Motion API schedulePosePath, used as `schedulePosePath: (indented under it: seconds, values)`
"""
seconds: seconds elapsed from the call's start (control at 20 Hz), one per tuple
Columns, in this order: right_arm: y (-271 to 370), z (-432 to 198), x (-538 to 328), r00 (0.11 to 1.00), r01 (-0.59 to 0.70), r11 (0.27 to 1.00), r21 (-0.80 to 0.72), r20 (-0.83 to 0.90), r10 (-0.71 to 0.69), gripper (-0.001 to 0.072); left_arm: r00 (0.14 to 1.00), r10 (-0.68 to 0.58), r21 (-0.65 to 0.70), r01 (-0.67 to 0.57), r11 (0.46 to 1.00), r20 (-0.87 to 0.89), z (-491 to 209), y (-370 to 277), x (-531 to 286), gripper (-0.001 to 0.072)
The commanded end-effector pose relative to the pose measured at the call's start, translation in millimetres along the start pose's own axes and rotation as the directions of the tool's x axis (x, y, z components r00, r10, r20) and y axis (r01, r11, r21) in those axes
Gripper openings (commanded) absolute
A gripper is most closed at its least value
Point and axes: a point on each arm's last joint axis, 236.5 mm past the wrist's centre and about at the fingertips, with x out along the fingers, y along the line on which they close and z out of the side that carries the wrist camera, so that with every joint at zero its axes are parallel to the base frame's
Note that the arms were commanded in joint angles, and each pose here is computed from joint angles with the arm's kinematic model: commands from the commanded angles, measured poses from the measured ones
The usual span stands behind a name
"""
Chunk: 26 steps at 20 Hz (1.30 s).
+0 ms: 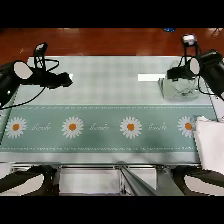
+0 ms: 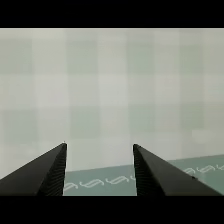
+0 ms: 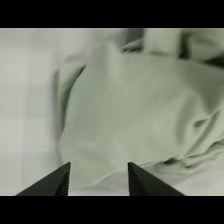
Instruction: Fold the shirts.
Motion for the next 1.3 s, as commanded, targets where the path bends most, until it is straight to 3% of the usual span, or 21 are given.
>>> schedulePosePath:
  seconds: [0.0,0.3,0.55,0.6,0.65,0.7,0.9,1.05,1.25]
  values:
    - [-62,35,15,0.98,0.11,0.981,0.159,0.147,-0.134,0.0415,0.995,0.037,0.002,-0.037,0.999,0.092,23,16,0,0.0508]
    - [-104,-19,116,0.997,0.065,0.904,0.423,-0.054,-0.046,0.0413,0.994,0.04,-0.002,-0.04,0.999,0.106,27,18,3,0.0508]
    - [-77,-64,179,0.968,0.022,0.89,0.455,-0.234,0.095,0.0394,0.994,0.039,-0.004,-0.038,0.999,0.105,27,18,3,0.0508]
    - [-65,-67,183,0.959,-0.012,0.892,0.452,-0.248,0.138,0.031,0.995,0.035,-0.008,-0.034,0.999,0.098,25,17,3,0.0507]
    - [-51,-62,182,0.95,-0.077,0.889,0.452,-0.238,0.203,0.0107,0.996,0.034,-0.007,-0.034,0.999,0.078,21,17,3,0.0507]
    - [-41,-54,178,0.945,-0.136,0.889,0.438,-0.213,0.25,0.0022,0.998,0.036,-0.012,-0.036,0.999,0.051,15,19,2,0.0507]
    - [-51,25,115,0.955,-0.249,0.904,0.348,-0.064,0.288,0.0022,0.997,0.059,-0.054,-0.061,0.997,-0.047,15,43,-35,0.0507]
    - [-68,112,19,0.938,-0.338,0.897,0.284,0.184,0.295,0.0022,0.993,0.092,-0.11,-0.083,0.99,0.08,52,65,-100,0.0507]
    - [-62,191,-151,0.803,-0.426,0.901,0.083,0.494,0.334,0.0022,0.965,0.086,-0.119,-0.058,0.991,0.249,51,51,-176,0.0507]
